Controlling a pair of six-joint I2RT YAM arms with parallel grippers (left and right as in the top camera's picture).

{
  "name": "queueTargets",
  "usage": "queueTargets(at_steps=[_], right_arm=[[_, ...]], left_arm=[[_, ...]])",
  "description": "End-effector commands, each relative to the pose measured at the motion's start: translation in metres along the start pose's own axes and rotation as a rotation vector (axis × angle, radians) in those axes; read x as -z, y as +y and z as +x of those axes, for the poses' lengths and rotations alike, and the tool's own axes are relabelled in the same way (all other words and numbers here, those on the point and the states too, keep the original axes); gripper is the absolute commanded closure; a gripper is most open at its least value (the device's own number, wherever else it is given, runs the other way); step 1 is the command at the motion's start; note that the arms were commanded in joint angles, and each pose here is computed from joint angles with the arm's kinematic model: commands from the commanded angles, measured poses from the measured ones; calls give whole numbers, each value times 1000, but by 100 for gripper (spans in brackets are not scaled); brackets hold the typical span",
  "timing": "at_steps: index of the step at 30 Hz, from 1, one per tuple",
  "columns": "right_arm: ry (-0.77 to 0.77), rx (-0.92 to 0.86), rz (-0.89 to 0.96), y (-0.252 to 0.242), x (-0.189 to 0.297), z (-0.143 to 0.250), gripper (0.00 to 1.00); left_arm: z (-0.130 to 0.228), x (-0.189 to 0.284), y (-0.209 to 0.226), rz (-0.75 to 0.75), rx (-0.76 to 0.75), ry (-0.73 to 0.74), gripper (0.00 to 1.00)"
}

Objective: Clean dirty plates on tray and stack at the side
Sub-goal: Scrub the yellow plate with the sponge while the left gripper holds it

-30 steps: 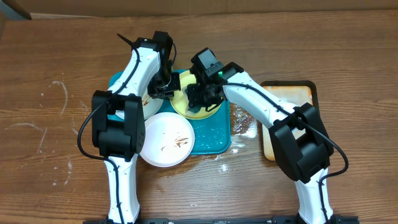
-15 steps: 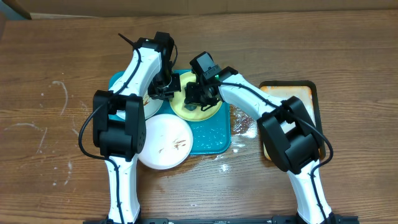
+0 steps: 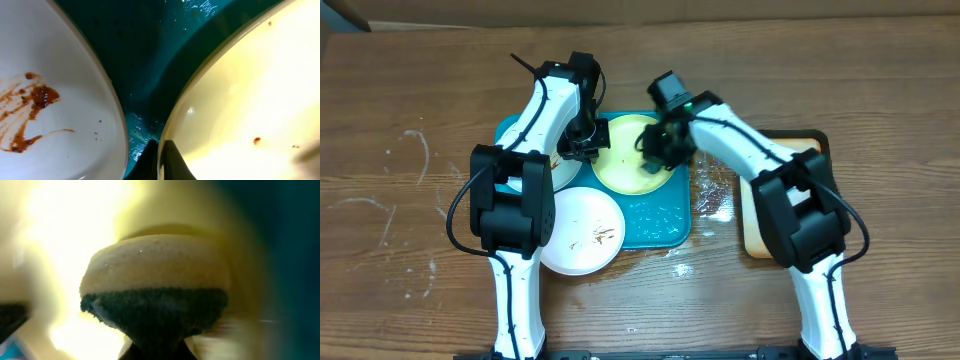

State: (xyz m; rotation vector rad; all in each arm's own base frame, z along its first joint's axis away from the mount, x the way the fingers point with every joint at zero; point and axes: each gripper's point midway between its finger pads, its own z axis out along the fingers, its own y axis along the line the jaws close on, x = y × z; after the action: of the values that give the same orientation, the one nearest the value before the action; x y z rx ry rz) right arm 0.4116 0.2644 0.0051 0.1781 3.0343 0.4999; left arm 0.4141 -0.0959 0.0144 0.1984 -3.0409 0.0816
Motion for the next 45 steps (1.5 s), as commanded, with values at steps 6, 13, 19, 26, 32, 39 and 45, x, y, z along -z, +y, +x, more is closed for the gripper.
queueTargets(at_steps=[6, 13, 19, 26, 32, 39, 45], right_arm=[[7, 76, 286, -85, -22, -8, 96], [47, 257, -94, 31, -11, 3, 96], [6, 183, -184, 75, -10, 4, 96], [-7, 59, -212, 85, -13, 0, 96], [-139, -18, -196, 76, -8, -36, 96], [-200, -130, -17, 29, -8, -51, 96], [-131, -37, 188, 0, -23, -18, 96]], left_arm=[[-7, -1, 4, -53, 14, -26, 96], [-7, -1, 4, -53, 13, -26, 96], [-5, -1, 5, -54, 10, -21, 96], [-4, -2, 4, -54, 2, -18, 96], [1, -2, 1, -61, -10, -4, 96], [3, -2, -1, -63, -15, 1, 96], [2, -2, -1, -63, -15, -1, 96]])
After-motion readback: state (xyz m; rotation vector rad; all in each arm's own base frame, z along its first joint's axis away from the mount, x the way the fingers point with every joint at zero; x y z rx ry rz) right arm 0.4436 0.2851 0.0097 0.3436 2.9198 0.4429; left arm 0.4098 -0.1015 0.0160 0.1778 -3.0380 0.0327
